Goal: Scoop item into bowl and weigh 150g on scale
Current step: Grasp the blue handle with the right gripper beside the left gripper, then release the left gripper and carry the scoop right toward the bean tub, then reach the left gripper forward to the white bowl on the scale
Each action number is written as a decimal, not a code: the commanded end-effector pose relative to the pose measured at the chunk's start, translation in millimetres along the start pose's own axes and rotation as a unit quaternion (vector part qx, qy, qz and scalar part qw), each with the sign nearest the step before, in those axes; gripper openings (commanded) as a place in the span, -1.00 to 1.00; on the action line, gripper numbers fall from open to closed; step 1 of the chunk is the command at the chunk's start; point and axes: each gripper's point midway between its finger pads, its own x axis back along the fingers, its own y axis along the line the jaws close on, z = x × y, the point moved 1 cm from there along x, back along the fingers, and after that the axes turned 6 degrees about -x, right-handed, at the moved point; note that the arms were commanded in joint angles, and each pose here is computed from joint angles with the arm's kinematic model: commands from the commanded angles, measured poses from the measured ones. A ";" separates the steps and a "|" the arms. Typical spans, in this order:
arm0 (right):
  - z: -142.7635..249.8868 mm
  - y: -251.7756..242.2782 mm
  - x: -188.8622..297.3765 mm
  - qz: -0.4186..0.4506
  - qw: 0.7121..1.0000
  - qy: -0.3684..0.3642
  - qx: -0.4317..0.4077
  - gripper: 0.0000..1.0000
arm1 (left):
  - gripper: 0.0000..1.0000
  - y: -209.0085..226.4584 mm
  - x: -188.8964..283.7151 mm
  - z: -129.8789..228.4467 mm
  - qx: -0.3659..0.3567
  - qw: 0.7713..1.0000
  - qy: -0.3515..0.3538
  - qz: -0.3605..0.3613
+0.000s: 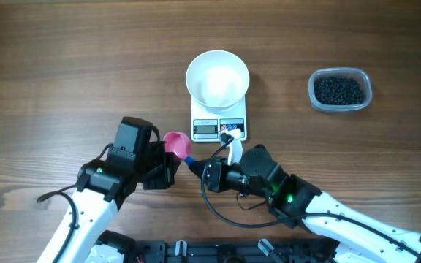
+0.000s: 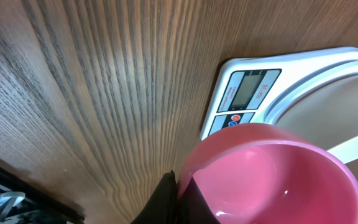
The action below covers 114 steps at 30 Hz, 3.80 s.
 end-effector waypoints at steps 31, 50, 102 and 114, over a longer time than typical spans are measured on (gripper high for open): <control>-24.0 15.5 1.9 -0.011 0.997 -0.066 0.026 -0.91 | -0.54 3.2 0.7 3.7 -0.003 1.000 0.008 -0.007; -44.8 -21.7 72.7 0.209 0.967 -0.037 0.142 -0.91 | 0.38 -31.4 49.6 3.0 -0.268 0.954 -0.011 0.133; -24.8 30.3 334.4 0.311 0.920 -0.220 0.090 -0.92 | -0.93 -41.0 52.1 52.1 -0.608 0.788 -0.042 0.088; -59.5 27.4 296.7 0.395 0.889 -0.212 0.091 -0.92 | -0.92 -48.8 -34.4 70.8 -0.672 0.735 -0.081 -0.046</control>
